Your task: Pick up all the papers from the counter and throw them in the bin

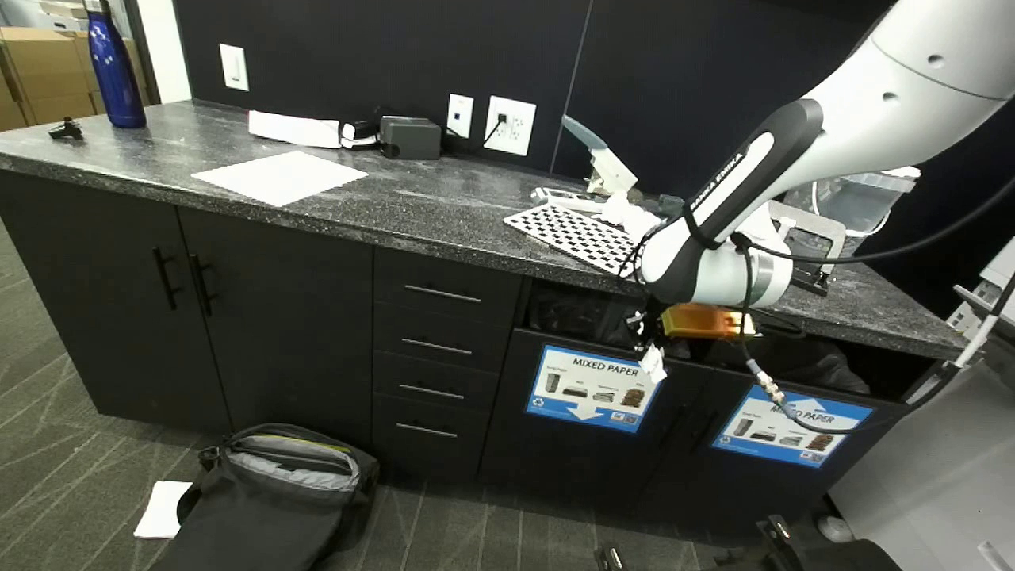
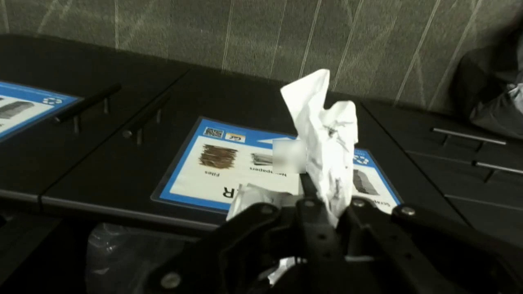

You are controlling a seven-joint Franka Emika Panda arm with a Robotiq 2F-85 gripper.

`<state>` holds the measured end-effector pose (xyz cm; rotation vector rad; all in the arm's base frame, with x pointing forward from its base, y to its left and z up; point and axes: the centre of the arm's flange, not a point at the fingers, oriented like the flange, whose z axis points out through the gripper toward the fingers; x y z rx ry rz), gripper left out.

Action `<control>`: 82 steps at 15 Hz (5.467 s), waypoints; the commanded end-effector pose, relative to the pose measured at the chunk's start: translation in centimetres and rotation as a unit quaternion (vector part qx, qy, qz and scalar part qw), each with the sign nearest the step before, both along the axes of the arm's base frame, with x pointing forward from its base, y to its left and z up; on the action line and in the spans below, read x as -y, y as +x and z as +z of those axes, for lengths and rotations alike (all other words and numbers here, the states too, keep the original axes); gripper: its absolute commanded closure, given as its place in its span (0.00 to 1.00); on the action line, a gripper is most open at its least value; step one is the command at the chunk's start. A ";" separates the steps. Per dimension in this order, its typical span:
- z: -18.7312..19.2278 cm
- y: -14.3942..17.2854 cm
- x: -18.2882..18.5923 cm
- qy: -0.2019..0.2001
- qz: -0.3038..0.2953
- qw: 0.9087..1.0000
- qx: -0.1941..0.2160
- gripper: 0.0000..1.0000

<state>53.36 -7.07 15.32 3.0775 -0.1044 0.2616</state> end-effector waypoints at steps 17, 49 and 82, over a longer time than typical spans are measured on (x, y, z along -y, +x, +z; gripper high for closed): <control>-9.9 -2.8 -4.4 -0.013 -0.092 0.910 0.403 0.92; 0.5 4.0 -1.2 0.047 -0.089 0.989 0.110 0.00; 16.3 31.6 7.8 -0.145 0.067 0.984 0.081 0.00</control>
